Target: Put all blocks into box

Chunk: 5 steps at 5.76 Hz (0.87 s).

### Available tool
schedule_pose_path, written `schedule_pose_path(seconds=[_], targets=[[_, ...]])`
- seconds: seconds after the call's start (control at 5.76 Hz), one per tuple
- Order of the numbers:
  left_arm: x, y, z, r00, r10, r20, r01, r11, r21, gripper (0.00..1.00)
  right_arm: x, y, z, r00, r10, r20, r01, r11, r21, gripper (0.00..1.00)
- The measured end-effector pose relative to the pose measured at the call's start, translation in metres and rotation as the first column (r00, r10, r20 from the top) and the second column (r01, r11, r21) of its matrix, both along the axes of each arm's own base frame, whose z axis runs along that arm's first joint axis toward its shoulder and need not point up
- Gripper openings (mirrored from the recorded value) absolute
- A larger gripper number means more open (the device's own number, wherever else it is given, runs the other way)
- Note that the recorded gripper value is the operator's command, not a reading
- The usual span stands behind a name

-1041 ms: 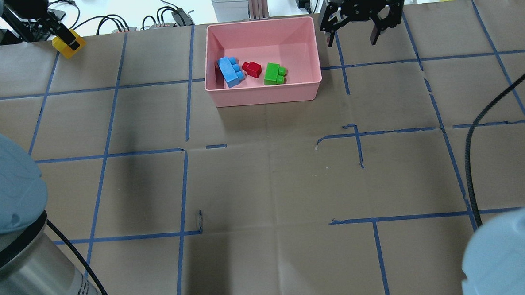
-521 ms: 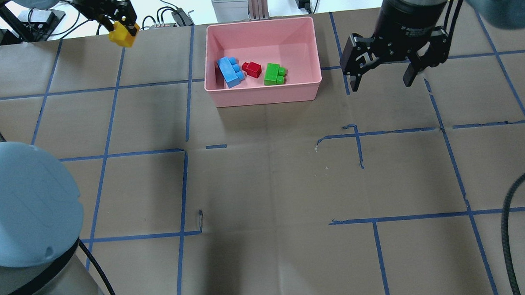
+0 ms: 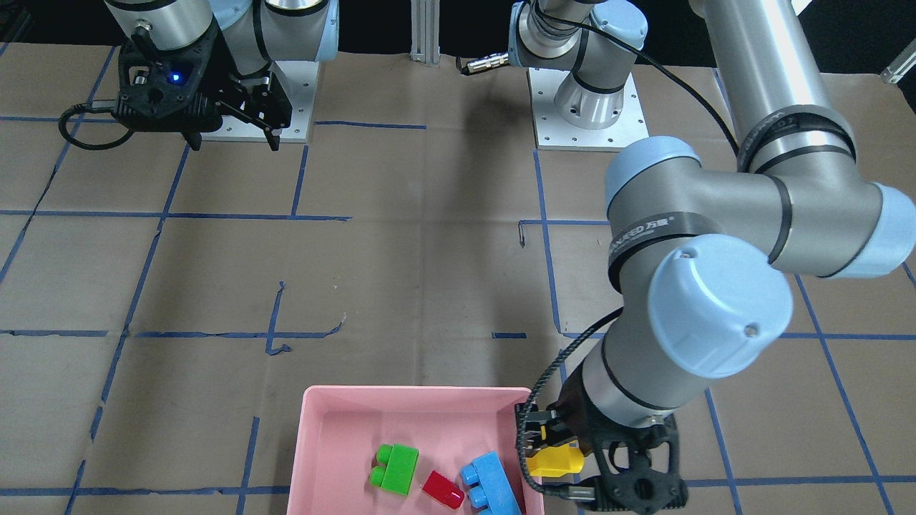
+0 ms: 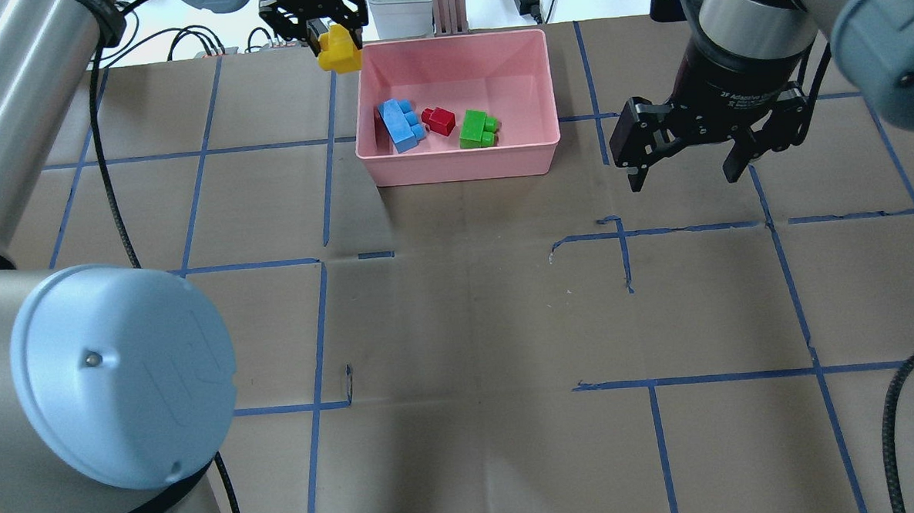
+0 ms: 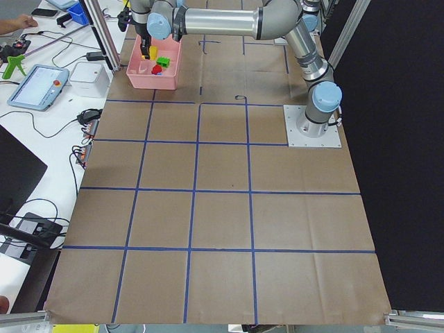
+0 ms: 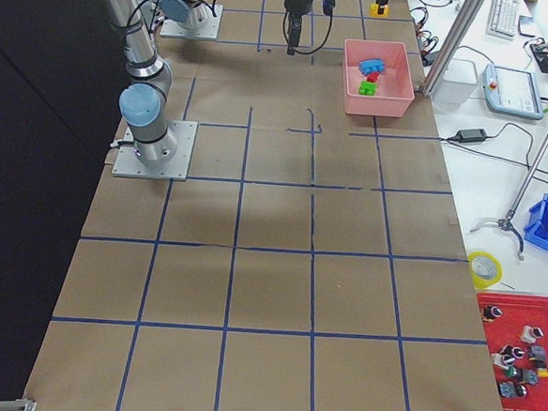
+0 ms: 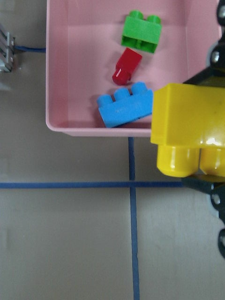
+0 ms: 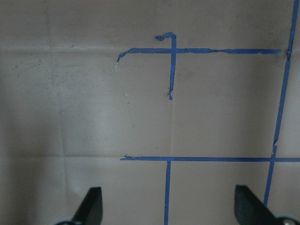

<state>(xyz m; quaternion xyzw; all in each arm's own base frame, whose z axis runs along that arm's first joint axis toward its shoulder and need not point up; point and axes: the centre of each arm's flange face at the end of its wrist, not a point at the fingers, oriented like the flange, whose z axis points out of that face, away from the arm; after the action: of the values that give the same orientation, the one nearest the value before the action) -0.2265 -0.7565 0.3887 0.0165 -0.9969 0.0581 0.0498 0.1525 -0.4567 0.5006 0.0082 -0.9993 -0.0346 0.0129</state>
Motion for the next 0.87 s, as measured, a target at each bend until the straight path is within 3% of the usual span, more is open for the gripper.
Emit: schedule_pose_path(seconds=[0.17,0.35,0.52,0.69,0.87], targets=[[-0.028,-0.004,-0.025,1.0,0.001,0.013,-0.001,1.0,0.023,0.1,-0.004,0.0,0.002,0.999,0.0,-0.035,0.0,1.0,-0.006,1.0],[-0.044,-0.006,-0.051,1.0,-0.002,0.025,0.0,0.999,0.054,0.25,-0.005,0.001,0.003,0.999,-0.011,-0.045,0.01,1.0,-0.01,1.0],[-0.053,-0.004,-0.07,0.999,-0.001,0.032,-0.002,0.997,0.082,0.67,-0.004,0.001,0.004,0.998,-0.033,-0.047,0.033,0.999,-0.013,1.0],[-0.056,-0.002,-0.08,0.999,0.001,0.034,-0.004,0.995,0.095,0.98,-0.004,0.001,0.003,0.998,-0.047,-0.047,0.046,0.999,-0.013,1.0],[-0.057,-0.002,-0.082,0.999,0.003,0.033,-0.006,0.996,0.093,0.99,-0.004,0.0,0.002,0.998,-0.049,-0.046,0.049,0.999,-0.012,1.0]])
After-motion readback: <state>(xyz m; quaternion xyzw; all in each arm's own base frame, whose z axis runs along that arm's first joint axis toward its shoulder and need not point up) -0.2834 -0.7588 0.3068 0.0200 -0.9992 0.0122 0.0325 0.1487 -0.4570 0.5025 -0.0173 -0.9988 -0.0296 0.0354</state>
